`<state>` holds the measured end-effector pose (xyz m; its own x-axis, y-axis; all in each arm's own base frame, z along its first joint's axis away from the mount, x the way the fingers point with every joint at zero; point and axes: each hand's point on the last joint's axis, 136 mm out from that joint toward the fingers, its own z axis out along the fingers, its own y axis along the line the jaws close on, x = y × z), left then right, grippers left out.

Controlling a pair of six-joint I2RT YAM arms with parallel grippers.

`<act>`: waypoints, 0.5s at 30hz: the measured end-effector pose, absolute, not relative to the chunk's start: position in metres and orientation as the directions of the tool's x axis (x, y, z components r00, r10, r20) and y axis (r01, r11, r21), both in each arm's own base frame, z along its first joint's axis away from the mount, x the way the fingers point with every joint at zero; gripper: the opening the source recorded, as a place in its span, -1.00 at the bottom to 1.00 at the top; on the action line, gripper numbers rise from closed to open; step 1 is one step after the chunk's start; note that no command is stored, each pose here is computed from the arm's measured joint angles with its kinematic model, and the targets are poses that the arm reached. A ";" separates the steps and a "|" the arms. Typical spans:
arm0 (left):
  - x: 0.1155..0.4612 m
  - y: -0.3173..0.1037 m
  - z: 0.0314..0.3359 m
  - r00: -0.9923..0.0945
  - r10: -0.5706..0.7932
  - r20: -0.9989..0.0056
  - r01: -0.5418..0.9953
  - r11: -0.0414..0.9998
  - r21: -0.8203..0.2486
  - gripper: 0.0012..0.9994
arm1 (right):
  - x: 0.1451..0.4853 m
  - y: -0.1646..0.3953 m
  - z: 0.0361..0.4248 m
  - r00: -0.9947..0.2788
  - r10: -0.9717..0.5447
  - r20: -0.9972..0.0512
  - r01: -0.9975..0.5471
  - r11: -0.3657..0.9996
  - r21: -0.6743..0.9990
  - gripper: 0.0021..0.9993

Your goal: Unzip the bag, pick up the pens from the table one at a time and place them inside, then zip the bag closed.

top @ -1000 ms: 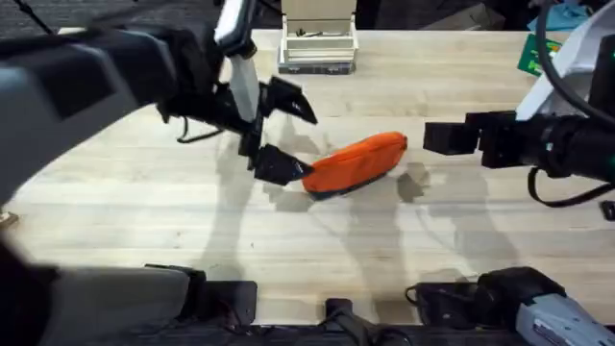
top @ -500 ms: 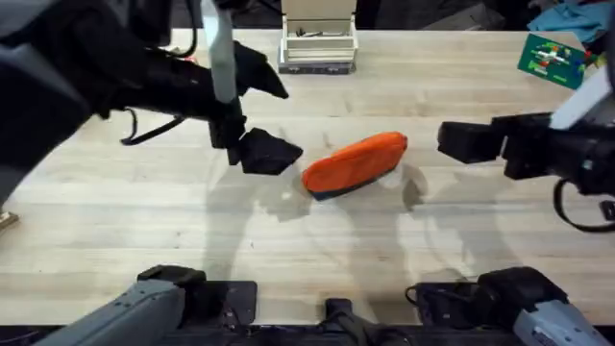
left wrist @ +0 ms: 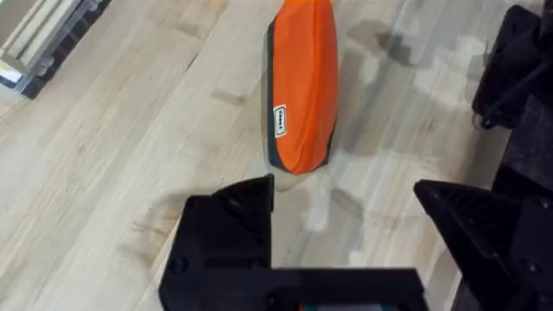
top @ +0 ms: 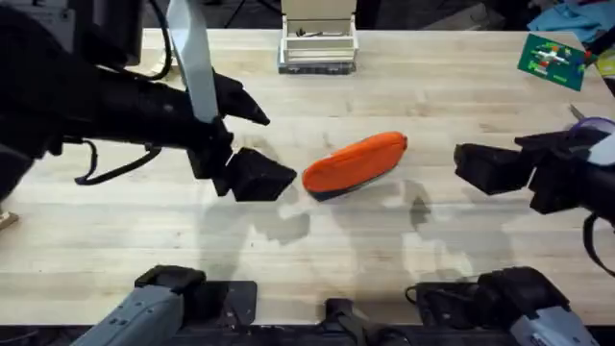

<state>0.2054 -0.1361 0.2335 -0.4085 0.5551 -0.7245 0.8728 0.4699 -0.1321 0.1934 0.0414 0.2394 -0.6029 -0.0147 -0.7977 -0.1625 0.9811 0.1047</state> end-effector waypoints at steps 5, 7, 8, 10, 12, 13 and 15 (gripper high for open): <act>0.203 -0.136 0.236 -0.404 0.552 -0.730 0.873 0.472 -0.125 0.99 | 0.189 0.041 0.234 -0.624 -0.018 -0.781 -0.160 0.982 0.105 1.00; 0.204 -0.136 0.236 -0.404 0.552 -0.730 0.872 0.472 -0.125 0.99 | 0.189 0.041 0.234 -0.624 -0.018 -0.781 -0.160 0.982 0.105 1.00; 0.204 -0.136 0.236 -0.404 0.552 -0.730 0.872 0.473 -0.126 0.99 | 0.189 0.041 0.234 -0.625 -0.018 -0.781 -0.160 0.982 0.105 1.00; 0.204 -0.136 0.236 -0.406 0.551 -0.729 0.872 0.474 -0.127 0.99 | 0.188 0.041 0.232 -0.631 -0.018 -0.775 -0.158 0.982 0.106 1.00; 0.204 -0.136 0.236 -0.404 0.550 -0.731 0.872 0.474 -0.125 0.99 | 0.186 0.040 0.230 -0.643 -0.019 -0.766 -0.156 0.982 0.107 1.00; 0.204 -0.136 0.236 -0.403 0.550 -0.731 0.872 0.474 -0.124 0.99 | 0.185 0.040 0.228 -0.648 -0.020 -0.761 -0.156 0.982 0.107 1.00; 0.204 -0.136 0.237 -0.403 0.550 -0.731 0.872 0.474 -0.124 0.99 | 0.184 0.040 0.227 -0.653 -0.020 -0.757 -0.155 0.982 0.107 1.00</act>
